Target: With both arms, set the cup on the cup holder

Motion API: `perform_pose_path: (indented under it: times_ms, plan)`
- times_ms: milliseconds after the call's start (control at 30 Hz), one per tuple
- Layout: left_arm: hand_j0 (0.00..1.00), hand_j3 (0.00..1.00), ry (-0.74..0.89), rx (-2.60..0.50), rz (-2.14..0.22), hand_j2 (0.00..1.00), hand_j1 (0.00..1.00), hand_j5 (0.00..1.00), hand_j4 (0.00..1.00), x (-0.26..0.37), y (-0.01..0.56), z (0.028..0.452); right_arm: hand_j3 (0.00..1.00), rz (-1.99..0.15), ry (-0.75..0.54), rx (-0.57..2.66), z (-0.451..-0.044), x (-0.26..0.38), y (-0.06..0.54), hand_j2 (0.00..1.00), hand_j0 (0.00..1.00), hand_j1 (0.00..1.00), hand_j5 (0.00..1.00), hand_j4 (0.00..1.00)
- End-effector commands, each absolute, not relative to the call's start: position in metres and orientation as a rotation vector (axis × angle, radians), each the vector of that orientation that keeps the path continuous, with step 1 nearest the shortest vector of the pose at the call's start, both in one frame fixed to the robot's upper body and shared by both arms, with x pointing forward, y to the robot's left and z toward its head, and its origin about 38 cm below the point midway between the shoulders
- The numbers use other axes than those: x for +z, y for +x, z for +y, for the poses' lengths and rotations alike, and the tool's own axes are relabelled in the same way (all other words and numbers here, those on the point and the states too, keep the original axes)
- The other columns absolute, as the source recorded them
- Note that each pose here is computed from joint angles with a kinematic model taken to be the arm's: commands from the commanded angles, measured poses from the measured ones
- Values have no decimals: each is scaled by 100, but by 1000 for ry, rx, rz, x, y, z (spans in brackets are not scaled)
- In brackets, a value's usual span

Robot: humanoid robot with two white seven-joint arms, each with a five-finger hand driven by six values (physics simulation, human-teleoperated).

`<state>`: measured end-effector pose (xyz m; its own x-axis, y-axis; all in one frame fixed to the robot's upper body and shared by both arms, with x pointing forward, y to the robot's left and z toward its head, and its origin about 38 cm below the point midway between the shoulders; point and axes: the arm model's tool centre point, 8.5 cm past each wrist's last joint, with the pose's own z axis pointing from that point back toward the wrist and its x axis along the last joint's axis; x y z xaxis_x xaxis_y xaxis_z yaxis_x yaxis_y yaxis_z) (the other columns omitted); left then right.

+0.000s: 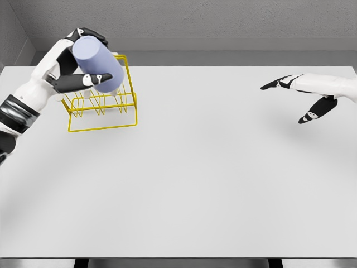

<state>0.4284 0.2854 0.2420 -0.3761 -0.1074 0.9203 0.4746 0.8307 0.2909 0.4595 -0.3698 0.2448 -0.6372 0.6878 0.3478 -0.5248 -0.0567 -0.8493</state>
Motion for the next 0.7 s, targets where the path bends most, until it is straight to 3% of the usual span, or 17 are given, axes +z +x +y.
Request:
perform_pose_path:
  times_ms: [0,667]
  plan:
    - [24,24,-265,-620,-1855,24,24,24,24,240,431,290,100,-1366,-185,1806,-370,245,460,100,100,100,100,100]
    - [24,24,-241,-635,-1830,24,24,24,24,232,436,297,100,-1364,-178,1807,-369,243,459,100,100,100,100,100]
